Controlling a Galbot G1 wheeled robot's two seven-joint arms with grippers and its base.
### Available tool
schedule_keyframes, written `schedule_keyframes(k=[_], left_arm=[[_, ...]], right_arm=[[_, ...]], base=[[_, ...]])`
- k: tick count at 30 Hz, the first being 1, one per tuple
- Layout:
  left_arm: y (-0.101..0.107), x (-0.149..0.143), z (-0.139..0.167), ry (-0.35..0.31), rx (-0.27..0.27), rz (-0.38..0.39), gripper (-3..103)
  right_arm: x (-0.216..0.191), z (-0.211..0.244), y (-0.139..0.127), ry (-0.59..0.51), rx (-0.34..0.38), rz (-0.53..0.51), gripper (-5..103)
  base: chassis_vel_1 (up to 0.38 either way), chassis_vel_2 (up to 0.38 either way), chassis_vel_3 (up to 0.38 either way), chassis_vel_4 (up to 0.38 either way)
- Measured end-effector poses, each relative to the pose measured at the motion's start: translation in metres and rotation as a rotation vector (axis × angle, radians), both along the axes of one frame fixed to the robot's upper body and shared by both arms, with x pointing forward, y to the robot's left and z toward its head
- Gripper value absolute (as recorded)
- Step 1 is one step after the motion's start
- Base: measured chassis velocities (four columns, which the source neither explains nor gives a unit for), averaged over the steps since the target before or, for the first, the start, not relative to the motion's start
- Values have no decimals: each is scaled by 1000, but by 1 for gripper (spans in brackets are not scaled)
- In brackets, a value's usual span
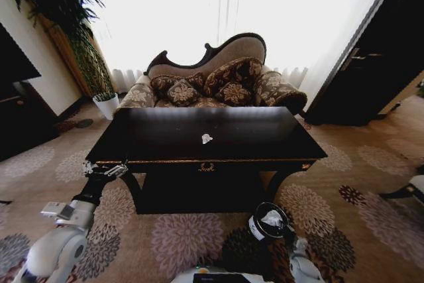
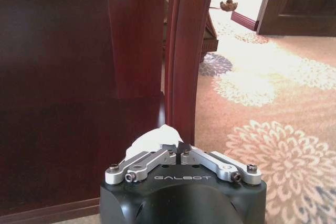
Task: Move to the front of the table and place the trash on the table into the trash bin.
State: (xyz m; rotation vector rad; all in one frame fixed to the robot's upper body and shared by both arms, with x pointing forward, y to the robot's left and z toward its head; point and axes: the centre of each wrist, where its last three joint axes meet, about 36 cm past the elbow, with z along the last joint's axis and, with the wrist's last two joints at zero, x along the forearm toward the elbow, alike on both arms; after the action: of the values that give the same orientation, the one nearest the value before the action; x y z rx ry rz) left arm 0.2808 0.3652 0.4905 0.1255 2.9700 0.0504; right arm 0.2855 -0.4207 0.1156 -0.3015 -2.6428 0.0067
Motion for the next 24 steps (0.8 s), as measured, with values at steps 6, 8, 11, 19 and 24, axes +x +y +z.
schedule_keyframes(k=[6,8,11,19,24], left_arm=[[0,0,0,0,0,0,100],[0,0,0,0,0,0,100],[0,0,0,0,0,0,100],[0,0,0,0,0,0,100],[0,0,0,0,0,0,100]], right_arm=[[11,-1,-23,59,-82,-2,0],[11,-2,-25,67,-87,-3,0],[9,-5,-27,90,-96,2,0],[11,-11,-15,103,-91,19,0],[16,-9,-14,117,-109,42,5]], base=[[0,0,0,0],[0,0,0,0],[0,0,0,0],[0,0,0,0],[0,0,0,0]])
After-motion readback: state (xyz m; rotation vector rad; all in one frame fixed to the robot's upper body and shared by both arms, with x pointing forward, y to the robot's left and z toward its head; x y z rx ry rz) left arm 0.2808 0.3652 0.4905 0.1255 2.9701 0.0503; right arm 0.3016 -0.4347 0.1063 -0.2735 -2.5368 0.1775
